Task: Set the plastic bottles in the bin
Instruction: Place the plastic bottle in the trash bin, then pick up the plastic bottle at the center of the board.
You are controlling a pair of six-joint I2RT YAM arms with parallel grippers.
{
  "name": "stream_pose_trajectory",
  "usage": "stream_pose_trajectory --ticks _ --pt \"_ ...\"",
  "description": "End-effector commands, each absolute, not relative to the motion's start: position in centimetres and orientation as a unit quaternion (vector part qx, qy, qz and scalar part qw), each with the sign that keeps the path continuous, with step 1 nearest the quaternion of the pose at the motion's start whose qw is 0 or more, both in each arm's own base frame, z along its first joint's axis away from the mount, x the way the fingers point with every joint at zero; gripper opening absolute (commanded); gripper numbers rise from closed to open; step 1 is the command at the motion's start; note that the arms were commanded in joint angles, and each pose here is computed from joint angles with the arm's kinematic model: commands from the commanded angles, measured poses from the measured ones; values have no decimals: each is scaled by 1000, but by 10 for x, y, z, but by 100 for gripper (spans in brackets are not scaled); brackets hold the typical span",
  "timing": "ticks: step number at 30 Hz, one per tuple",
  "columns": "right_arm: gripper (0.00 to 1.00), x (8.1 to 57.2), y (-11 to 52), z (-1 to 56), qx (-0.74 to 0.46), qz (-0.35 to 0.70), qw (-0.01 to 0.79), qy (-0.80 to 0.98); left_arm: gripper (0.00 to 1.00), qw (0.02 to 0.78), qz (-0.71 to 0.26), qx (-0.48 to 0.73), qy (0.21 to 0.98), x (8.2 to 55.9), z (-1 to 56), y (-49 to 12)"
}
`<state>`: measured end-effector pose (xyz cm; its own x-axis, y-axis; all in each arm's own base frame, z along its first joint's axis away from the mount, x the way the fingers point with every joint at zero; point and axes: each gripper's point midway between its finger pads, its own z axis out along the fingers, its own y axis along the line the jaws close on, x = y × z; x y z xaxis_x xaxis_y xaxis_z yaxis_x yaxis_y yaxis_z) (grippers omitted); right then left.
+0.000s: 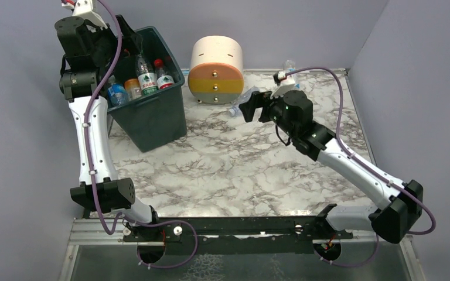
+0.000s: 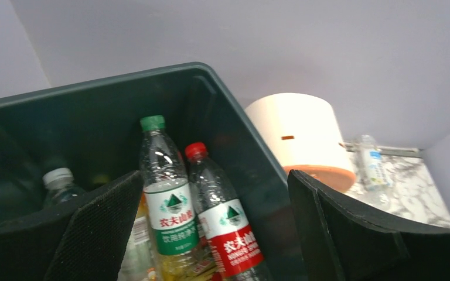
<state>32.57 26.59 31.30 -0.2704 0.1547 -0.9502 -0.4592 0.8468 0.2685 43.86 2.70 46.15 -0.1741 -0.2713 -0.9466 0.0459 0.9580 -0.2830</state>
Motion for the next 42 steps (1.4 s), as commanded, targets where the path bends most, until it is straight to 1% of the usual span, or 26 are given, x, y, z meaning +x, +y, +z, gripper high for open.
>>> stream_pose_trajectory --ticks 1,7,12,17,21,25,29,34,42 --pt "100 354 261 299 -66 280 548 785 99 635 -209 -42 742 412 486 -8" --pt "99 406 253 257 -25 263 487 832 99 621 -256 0 741 386 487 -47" --pt "100 454 229 221 33 252 445 859 99 607 -292 40 738 364 486 -89" --pt "100 498 179 195 107 189 436 873 99 590 -314 66 741 348 476 -122" --pt "100 522 131 178 184 152 416 878 99 578 -319 76 748 344 463 -135" --pt "99 533 91 168 255 110 401 873 99 572 -317 79 752 345 454 -137" --pt "100 537 71 155 311 114 376 865 99 572 -318 81 752 346 453 -139" --pt "100 536 73 129 361 150 338 856 99 571 -318 84 752 346 452 -140" --pt "100 541 88 86 396 179 287 854 99 572 -317 89 752 344 452 -140"
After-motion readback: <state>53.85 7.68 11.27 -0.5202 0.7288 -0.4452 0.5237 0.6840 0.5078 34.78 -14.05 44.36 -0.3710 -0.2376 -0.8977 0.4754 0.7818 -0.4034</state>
